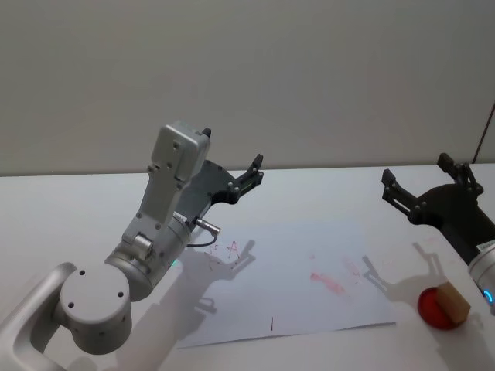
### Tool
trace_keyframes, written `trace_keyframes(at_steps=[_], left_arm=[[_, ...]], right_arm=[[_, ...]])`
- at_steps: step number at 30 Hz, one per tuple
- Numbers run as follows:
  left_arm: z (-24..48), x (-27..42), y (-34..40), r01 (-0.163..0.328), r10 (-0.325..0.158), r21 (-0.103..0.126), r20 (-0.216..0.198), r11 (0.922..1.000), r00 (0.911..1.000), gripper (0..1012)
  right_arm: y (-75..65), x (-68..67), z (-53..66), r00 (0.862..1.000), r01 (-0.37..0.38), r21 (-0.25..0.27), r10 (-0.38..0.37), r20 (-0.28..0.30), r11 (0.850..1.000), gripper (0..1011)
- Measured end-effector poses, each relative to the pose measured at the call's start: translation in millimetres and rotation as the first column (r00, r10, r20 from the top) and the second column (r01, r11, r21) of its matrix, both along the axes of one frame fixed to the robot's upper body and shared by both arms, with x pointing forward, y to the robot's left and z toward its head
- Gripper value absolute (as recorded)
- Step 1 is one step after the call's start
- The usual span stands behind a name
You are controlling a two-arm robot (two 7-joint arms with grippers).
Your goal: Use the one hand to pick up the stamp and affix it onto the A4 paper.
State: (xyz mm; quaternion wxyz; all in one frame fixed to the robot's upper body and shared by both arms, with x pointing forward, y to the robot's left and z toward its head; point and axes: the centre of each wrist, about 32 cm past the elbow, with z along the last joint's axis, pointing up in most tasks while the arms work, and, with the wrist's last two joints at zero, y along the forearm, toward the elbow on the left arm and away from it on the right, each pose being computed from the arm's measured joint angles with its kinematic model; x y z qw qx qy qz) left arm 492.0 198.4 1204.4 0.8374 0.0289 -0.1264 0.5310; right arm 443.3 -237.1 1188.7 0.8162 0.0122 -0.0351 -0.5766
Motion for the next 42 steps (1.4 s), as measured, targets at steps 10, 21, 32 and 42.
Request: trace_keyframes(at_steps=[10, 21, 32, 42], left_arm=[[0.0, 0.0, 0.0, 0.000, 0.000, 0.000, 0.000, 1.0000, 1.0000, 1001], [0.0, 0.0, 0.0, 0.000, 0.000, 0.000, 0.000, 1.0000, 1.0000, 1001], [0.0, 0.0, 0.0, 0.000, 0.000, 0.000, 0.000, 1.0000, 1.0000, 1001], [0.0, 0.0, 0.0, 0.000, 0.000, 0.000, 0.000, 1.0000, 1.0000, 1001]], right_arm=[[0.0, 0.0, 0.1, 1.000, 0.000, 0.000, 0.000, 0.000, 1.000, 1001], [0.0, 0.0, 0.0, 1.000, 0.000, 0.000, 0.000, 0.000, 1.000, 1001], [-2.3, -7.9, -0.9, 1.000, 0.006, -0.008, -0.006, -0.007, 1.000, 1001], [-9.3, -27.7, -2.6, 0.999, 0.039, -0.031, -0.040, -0.037, 0.999, 1001]])
